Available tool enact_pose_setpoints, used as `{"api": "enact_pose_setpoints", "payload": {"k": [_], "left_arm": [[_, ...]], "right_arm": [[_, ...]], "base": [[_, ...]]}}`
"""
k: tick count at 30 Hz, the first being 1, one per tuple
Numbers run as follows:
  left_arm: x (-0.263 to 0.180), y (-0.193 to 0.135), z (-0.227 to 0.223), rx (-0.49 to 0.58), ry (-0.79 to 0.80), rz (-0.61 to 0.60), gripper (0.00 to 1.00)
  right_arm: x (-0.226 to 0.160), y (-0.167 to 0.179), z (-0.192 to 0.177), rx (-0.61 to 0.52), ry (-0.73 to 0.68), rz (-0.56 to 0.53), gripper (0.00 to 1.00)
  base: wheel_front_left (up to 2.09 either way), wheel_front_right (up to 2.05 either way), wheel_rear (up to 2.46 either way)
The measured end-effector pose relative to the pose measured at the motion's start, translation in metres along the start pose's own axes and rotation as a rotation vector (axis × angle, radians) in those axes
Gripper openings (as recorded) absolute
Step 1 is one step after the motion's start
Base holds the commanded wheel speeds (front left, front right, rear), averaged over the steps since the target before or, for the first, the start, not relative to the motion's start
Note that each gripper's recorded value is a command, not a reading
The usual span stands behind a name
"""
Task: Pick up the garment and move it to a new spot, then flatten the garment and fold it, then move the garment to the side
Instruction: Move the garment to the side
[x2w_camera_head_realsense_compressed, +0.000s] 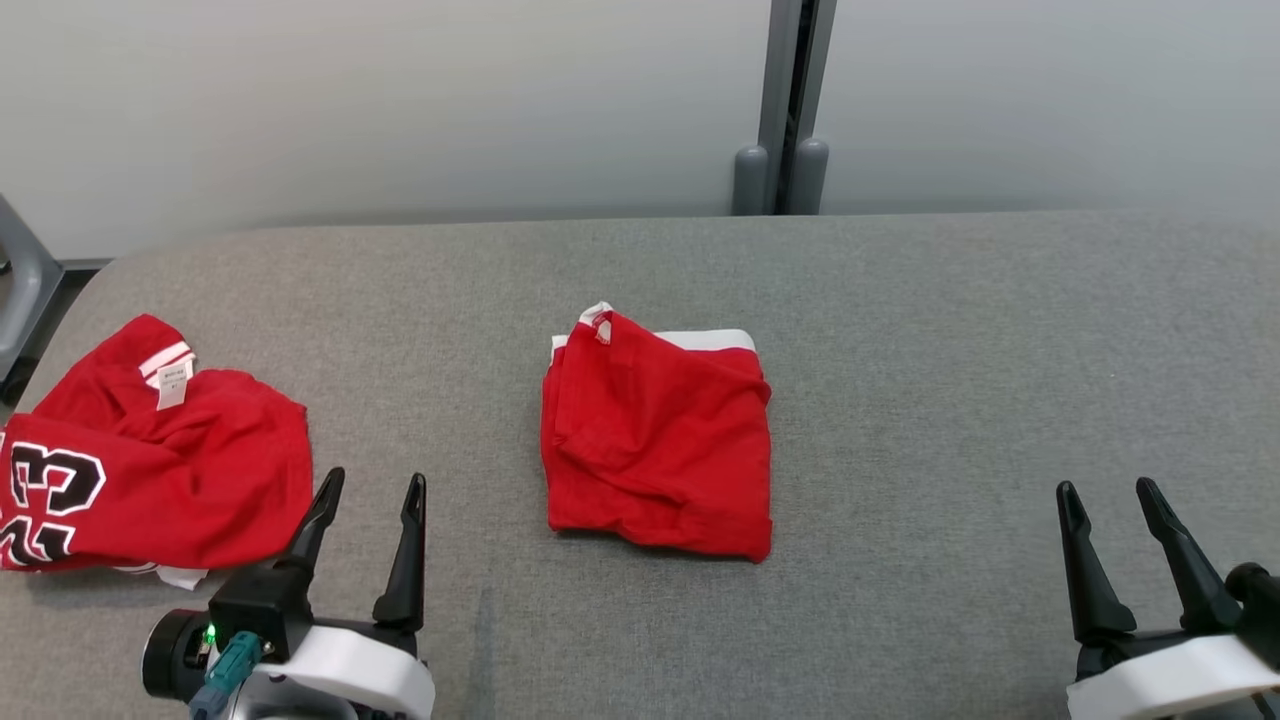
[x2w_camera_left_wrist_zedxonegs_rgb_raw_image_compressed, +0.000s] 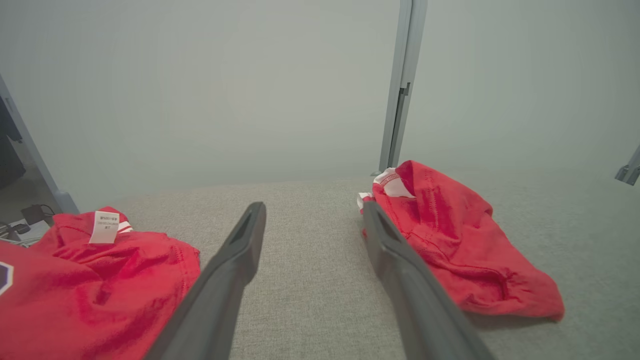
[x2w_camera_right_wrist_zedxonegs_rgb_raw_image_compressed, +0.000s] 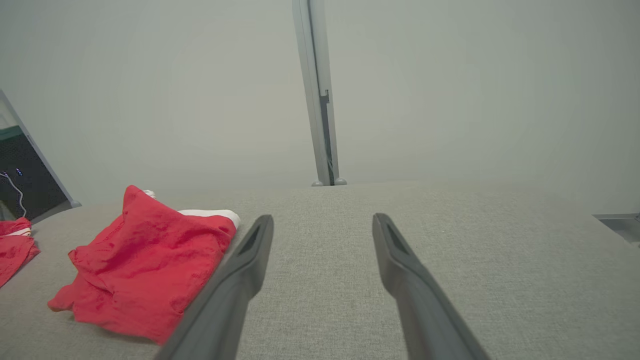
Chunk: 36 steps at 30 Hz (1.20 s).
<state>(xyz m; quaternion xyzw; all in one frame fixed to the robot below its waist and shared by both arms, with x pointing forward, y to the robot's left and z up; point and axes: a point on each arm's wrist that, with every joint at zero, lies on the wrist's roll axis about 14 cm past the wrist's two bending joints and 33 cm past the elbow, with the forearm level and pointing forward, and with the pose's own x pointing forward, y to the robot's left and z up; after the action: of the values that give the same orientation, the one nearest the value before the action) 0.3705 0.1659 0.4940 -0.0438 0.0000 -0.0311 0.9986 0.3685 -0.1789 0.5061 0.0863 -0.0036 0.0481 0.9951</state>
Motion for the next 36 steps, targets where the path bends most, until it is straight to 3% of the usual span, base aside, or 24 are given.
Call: {"api": "enact_pose_setpoints", "payload": {"k": [7, 14, 23, 28, 29, 30, 33, 36], "left_arm": [[0.019, 0.005, 0.010, 0.003, -0.036, 0.002, 1.00], [0.038, 0.020, 0.001, -0.002, -0.033, 0.045, 1.00], [0.039, 0.045, -0.019, -0.003, 0.020, 0.127, 1.00], [0.041, 0.049, -0.017, -0.006, 0.009, 0.141, 1.00], [0.042, 0.048, -0.016, -0.007, 0.006, 0.141, 1.00], [0.042, 0.048, -0.016, -0.005, 0.006, 0.139, 1.00], [0.043, 0.047, -0.015, -0.006, 0.003, 0.134, 1.00], [0.044, 0.045, -0.015, -0.006, 0.001, 0.126, 1.00]], "right_arm": [[0.035, 0.023, -0.016, 0.003, 0.054, 0.088, 1.00], [0.075, 0.070, -0.070, 0.034, 0.205, 0.238, 1.00], [0.081, 0.125, -0.145, 0.110, 0.412, 0.373, 1.00], [0.081, 0.141, -0.162, 0.123, 0.494, 0.417, 1.00], [0.082, 0.142, -0.164, 0.124, 0.504, 0.422, 0.91], [0.081, 0.144, -0.168, 0.122, 0.531, 0.428, 0.62], [0.081, 0.150, -0.171, 0.134, 0.580, 0.449, 0.00], [0.081, 0.154, -0.171, 0.138, 0.602, 0.469, 0.00]], "base": [[0.00, 0.00, 0.00], [0.00, 0.00, 0.00], [0.00, 0.00, 0.00], [0.00, 0.00, 0.00], [0.00, 0.00, 0.00], [0.00, 0.00, 0.00], [0.00, 0.00, 0.00], [0.00, 0.00, 0.00]]}}
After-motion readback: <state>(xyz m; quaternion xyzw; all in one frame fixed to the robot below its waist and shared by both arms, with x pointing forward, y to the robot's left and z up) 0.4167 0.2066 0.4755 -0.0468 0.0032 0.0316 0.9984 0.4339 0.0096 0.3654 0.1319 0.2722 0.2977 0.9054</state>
